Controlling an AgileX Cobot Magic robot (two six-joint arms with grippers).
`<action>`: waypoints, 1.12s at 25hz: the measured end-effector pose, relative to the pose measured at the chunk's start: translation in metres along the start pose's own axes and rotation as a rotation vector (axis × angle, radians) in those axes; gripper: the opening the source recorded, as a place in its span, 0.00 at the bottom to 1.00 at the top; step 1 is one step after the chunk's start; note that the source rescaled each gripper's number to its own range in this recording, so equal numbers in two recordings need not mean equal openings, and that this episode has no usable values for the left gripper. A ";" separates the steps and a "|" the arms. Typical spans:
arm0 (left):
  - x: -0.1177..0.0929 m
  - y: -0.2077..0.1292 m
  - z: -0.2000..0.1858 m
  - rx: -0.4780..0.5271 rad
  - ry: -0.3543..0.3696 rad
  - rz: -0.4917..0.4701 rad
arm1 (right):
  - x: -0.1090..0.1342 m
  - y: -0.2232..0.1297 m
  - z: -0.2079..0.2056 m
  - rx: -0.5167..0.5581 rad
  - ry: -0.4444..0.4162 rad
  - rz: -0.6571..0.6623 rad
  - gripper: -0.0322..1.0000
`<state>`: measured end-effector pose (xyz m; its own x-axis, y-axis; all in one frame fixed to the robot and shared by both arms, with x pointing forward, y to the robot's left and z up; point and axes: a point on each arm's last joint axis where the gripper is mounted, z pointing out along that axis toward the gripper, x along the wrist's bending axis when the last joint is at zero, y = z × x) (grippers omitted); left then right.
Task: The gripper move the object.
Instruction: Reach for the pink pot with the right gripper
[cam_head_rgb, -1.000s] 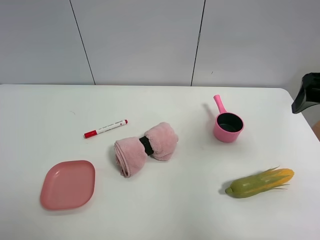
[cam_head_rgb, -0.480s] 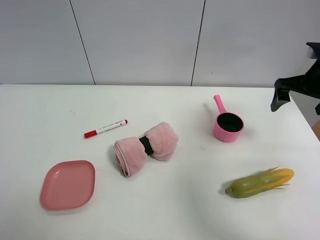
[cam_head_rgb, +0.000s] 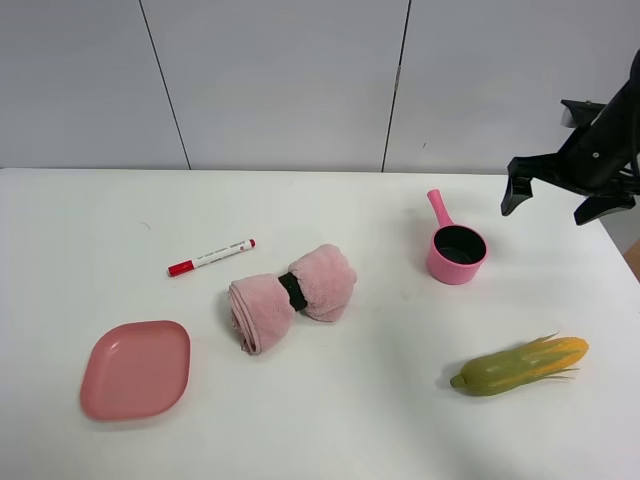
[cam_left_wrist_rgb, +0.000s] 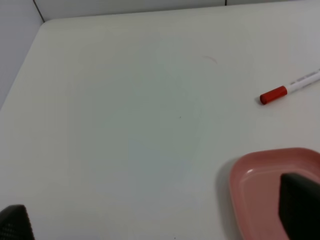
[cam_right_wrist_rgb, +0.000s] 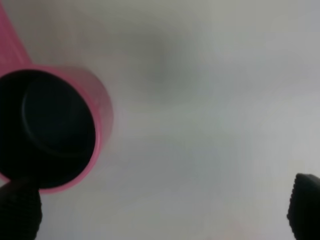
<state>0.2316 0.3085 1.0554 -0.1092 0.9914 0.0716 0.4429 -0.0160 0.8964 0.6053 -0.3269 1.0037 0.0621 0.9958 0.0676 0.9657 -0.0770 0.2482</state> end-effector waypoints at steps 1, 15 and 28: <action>0.000 0.000 0.000 0.000 0.000 0.000 | 0.000 0.001 0.004 0.006 0.000 -0.013 1.00; 0.000 0.000 0.000 0.000 0.000 0.007 | 0.029 0.009 0.050 0.002 0.043 -0.210 1.00; 0.000 0.000 0.000 0.000 0.000 0.007 | 0.040 0.009 0.084 0.030 -0.020 -0.283 1.00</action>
<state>0.2316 0.3085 1.0554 -0.1063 0.9913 0.0774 0.4436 -0.0224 0.8959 0.6373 -0.2837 0.9270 -0.2069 0.9782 -0.0194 0.9521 0.2058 0.2260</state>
